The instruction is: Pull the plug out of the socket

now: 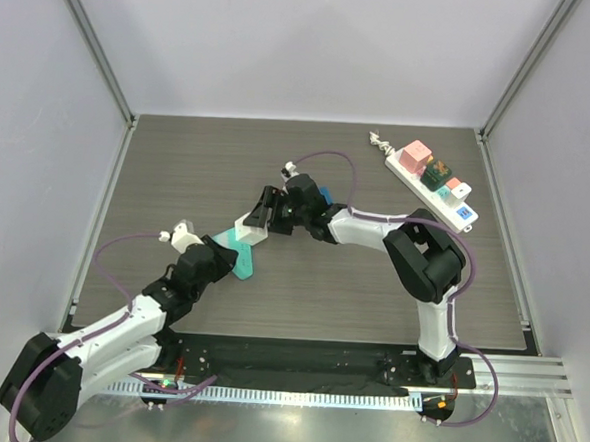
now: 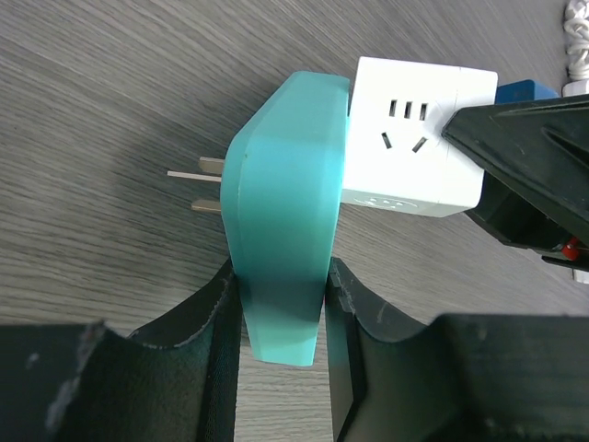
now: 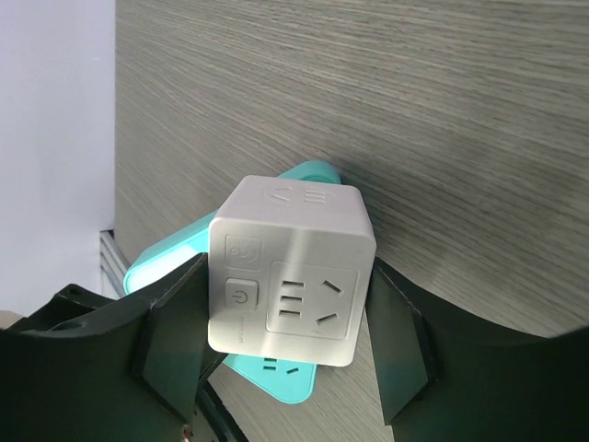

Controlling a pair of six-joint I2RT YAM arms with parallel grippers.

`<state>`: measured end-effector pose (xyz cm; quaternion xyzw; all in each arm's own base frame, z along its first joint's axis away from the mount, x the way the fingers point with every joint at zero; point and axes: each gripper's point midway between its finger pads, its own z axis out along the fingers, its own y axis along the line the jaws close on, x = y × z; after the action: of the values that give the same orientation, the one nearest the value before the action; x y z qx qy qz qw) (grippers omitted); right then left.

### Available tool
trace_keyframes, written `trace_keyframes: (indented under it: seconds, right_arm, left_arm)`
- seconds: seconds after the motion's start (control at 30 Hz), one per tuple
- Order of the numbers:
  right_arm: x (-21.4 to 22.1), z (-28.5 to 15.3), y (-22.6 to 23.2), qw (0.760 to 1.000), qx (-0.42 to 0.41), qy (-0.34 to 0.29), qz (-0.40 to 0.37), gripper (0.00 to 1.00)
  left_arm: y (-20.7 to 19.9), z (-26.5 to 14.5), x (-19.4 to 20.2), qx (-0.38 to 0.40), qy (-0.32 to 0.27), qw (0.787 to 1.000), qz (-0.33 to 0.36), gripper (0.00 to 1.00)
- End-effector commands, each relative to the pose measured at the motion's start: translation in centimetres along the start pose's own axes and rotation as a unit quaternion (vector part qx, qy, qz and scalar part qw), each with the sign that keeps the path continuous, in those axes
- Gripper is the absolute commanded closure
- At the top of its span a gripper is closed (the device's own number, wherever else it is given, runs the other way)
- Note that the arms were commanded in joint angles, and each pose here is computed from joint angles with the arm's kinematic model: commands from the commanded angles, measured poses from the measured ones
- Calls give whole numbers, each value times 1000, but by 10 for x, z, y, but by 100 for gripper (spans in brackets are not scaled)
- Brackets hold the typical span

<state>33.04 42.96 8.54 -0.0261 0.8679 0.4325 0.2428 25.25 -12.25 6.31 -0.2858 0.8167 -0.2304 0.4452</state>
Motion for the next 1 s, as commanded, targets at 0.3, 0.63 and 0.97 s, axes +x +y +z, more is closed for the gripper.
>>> trace_keyframes:
  seconds: [0.3, 0.63, 0.97]
  right_arm:
    - [-27, -47, 39, 994, -111, -11, 13, 99]
    - [-37, -52, -7, 995, 53, -47, -69, 99]
    - [-35, -60, 29, 990, -137, -14, 8, 99]
  left_arm:
    - [26, -2, -11, -64, -37, 997, 8, 100]
    - [31, 0, -10, -87, -34, 996, 9, 100]
    - [34, 1, -10, -103, -33, 994, 6, 100]
